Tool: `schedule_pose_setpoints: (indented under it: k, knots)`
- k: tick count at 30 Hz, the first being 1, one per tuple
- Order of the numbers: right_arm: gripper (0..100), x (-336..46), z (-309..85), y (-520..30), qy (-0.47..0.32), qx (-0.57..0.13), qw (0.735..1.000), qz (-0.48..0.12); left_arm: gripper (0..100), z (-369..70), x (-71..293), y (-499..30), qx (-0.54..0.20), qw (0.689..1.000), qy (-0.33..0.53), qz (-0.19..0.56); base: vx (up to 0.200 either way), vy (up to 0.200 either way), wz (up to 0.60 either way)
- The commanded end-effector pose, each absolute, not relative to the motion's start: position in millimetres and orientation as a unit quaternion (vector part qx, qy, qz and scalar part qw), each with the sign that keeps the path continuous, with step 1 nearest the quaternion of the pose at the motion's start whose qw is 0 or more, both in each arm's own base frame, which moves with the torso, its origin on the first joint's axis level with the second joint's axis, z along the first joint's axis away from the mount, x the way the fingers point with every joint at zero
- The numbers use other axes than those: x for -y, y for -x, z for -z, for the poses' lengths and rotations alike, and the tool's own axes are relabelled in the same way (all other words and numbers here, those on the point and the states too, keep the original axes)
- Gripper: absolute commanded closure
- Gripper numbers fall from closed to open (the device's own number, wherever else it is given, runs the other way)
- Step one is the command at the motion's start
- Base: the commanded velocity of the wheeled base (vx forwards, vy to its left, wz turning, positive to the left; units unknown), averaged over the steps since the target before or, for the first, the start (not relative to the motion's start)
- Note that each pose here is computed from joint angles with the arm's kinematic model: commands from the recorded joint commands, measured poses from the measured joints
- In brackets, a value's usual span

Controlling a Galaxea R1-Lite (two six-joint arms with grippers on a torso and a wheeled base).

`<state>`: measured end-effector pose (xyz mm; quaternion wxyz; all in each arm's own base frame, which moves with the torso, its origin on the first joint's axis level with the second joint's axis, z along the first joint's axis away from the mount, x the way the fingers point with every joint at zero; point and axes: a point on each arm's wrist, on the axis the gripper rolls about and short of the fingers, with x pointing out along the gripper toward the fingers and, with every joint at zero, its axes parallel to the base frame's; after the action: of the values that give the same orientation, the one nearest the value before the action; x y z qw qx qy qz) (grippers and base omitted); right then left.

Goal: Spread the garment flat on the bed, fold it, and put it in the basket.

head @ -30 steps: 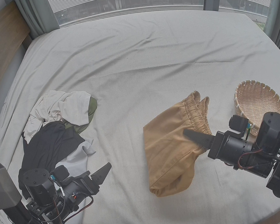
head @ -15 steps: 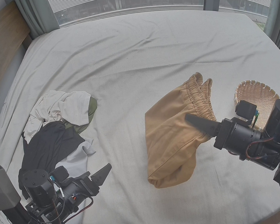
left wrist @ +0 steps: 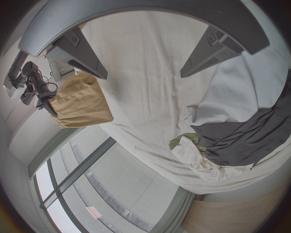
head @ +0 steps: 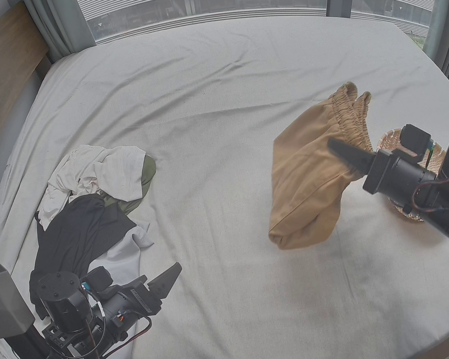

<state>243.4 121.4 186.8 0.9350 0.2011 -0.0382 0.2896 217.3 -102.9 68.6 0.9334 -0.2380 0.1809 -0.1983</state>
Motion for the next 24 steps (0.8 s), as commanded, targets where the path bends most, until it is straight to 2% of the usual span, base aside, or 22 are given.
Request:
schedule_pose_setpoints:
  k: [1, 5, 6, 11, 15, 17, 24]
  knots:
    - [100, -102, -197, -254, -0.185, 0.073, 0.951, -0.238, 0, -68, 104, -218, -0.181, 0.933, 0.237, 0.199, 0.0, 0.0, 0.0]
    - [100, -94, -199, -257, -0.181, 0.081, 0.955, -0.222, 0, -68, 104, -218, -0.181, 0.933, 0.237, 0.199, 0.0, 0.0, 0.0]
    - [100, -80, -207, -265, -0.176, 0.106, 0.962, -0.179, 0, -68, 103, -217, -0.183, 0.933, 0.238, 0.198, 0.0, 0.0, 0.0]
    - [100, -58, -214, -273, -0.174, 0.127, 0.968, -0.133, 0, -68, 103, -217, -0.182, 0.933, 0.238, 0.198, 0.0, 0.0, 0.0]
    - [100, -40, -214, -277, -0.168, 0.133, 0.971, -0.101, 0, -68, 103, -217, -0.182, 0.933, 0.238, 0.198, 0.0, 0.0, 0.0]
    - [100, -19, -214, -280, -0.163, 0.139, 0.975, -0.059, 0, -68, 103, -217, -0.182, 0.933, 0.238, 0.198, 0.0, 0.0, 0.0]
    - [100, 10, -209, -280, -0.155, 0.129, 0.979, -0.006, 0, -68, 103, -217, -0.183, 0.933, 0.238, 0.197, 0.0, 0.0, 0.0]
